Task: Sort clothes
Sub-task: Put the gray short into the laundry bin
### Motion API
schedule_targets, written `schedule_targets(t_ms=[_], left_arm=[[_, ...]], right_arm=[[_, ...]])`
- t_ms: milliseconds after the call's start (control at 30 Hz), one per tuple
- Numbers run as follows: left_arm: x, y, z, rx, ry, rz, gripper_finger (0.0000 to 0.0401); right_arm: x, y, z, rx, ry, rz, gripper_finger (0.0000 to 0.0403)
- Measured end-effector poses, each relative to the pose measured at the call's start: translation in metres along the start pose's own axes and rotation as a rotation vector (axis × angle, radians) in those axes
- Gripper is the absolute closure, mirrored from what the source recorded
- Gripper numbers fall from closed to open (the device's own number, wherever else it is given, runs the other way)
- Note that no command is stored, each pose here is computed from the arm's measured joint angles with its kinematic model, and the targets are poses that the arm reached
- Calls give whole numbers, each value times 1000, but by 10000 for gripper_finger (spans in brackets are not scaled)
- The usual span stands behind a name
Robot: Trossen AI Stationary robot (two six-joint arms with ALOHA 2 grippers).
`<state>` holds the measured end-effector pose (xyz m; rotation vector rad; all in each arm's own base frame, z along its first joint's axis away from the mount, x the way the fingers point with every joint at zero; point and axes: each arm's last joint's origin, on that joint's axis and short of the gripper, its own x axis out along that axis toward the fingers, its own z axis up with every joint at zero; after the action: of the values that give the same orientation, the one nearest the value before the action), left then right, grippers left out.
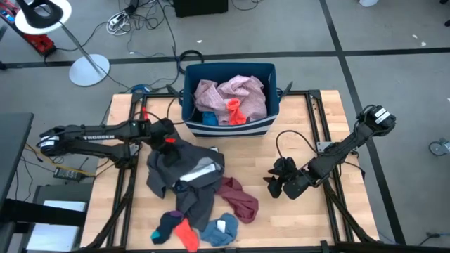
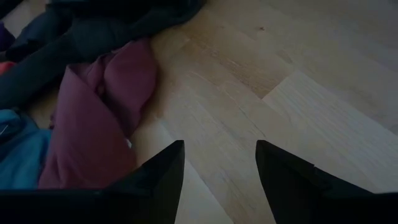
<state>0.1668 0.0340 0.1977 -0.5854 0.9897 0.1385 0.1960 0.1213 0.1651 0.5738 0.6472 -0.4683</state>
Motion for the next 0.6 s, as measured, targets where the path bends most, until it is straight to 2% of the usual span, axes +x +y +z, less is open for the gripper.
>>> schedule_targets(t_ms=[167, 467, 600], left_arm=[[2, -12, 3, 55, -35, -87, 381], [3, -23, 1, 23, -37, -84, 398], [-8, -38, 12, 57, -74, -126, 399]], right_arm=[[0, 0, 0, 0, 0, 0, 204], [0, 0, 0, 1, 0, 1, 204], [0, 0, 0, 1, 0, 1, 204]])
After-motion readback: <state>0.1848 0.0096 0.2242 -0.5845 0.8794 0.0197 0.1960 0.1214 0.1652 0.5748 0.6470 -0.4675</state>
